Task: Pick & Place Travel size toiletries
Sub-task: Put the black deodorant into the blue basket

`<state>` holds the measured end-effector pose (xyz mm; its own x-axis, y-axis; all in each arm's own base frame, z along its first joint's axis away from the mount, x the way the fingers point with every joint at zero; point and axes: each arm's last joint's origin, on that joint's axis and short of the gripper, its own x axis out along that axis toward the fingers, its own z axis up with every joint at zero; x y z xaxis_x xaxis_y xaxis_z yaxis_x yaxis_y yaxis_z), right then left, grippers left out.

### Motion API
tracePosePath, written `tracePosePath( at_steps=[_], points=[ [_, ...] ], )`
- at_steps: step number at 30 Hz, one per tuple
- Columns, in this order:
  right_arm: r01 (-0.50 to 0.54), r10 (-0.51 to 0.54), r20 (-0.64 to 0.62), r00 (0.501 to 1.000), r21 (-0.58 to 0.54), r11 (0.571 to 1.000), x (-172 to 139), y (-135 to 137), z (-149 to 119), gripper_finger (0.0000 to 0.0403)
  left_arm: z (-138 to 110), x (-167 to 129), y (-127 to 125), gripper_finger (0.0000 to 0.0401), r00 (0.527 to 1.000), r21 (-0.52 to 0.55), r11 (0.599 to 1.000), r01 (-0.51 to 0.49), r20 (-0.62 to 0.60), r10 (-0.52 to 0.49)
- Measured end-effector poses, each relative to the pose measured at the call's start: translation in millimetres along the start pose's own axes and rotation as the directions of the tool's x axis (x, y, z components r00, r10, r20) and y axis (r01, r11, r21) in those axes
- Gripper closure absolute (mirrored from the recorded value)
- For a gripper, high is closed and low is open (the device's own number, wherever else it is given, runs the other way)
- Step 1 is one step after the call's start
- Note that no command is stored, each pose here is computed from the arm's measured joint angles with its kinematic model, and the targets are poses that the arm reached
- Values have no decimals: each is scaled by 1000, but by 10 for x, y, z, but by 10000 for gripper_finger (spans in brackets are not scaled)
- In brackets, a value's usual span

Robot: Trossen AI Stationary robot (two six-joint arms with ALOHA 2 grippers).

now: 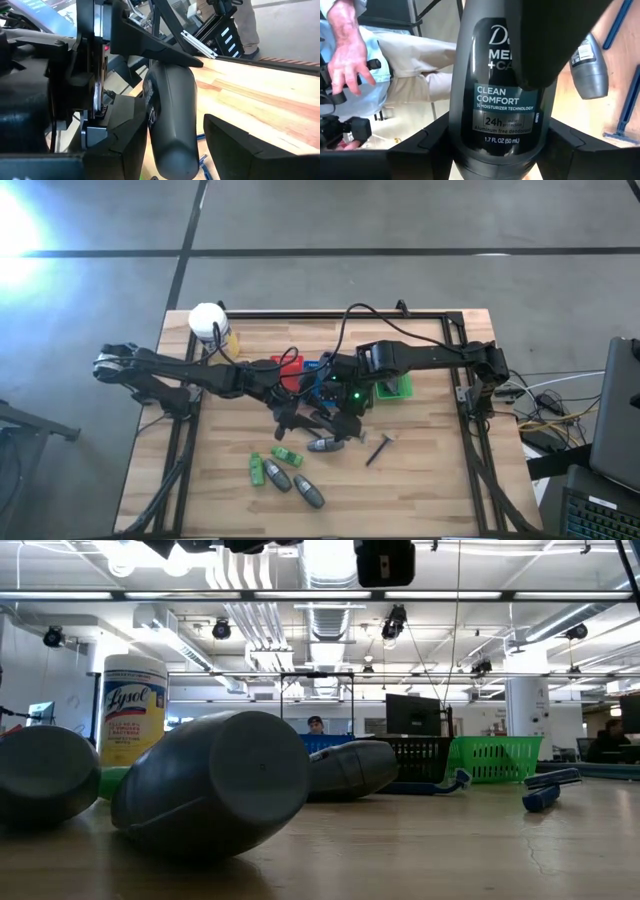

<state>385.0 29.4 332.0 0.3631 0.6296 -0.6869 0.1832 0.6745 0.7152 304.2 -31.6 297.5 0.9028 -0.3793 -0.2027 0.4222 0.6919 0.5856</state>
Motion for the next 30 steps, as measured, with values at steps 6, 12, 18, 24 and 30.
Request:
tracePosePath(
  at_steps=[6,12,18,24,30],
  points=[
    [14,-14,8,1000,22,1000,0,-5,2,197,8,-2,7,204,1000,-19,1000,-7,7,7],
    [32,-33,23,999,22,999,0,-8,8,193,15,-3,13,204,1000,-17,1000,-12,13,13],
    [28,-28,28,999,15,999,-2,-7,16,196,16,-3,13,204,1000,-7,1000,-13,14,14],
    [19,-19,35,999,6,1000,-2,3,24,198,22,-1,11,219,1000,4,1000,-15,16,15],
    [12,-12,30,999,9,1000,-1,6,23,192,28,1,4,264,1000,9,1000,-13,18,13]
  ],
)
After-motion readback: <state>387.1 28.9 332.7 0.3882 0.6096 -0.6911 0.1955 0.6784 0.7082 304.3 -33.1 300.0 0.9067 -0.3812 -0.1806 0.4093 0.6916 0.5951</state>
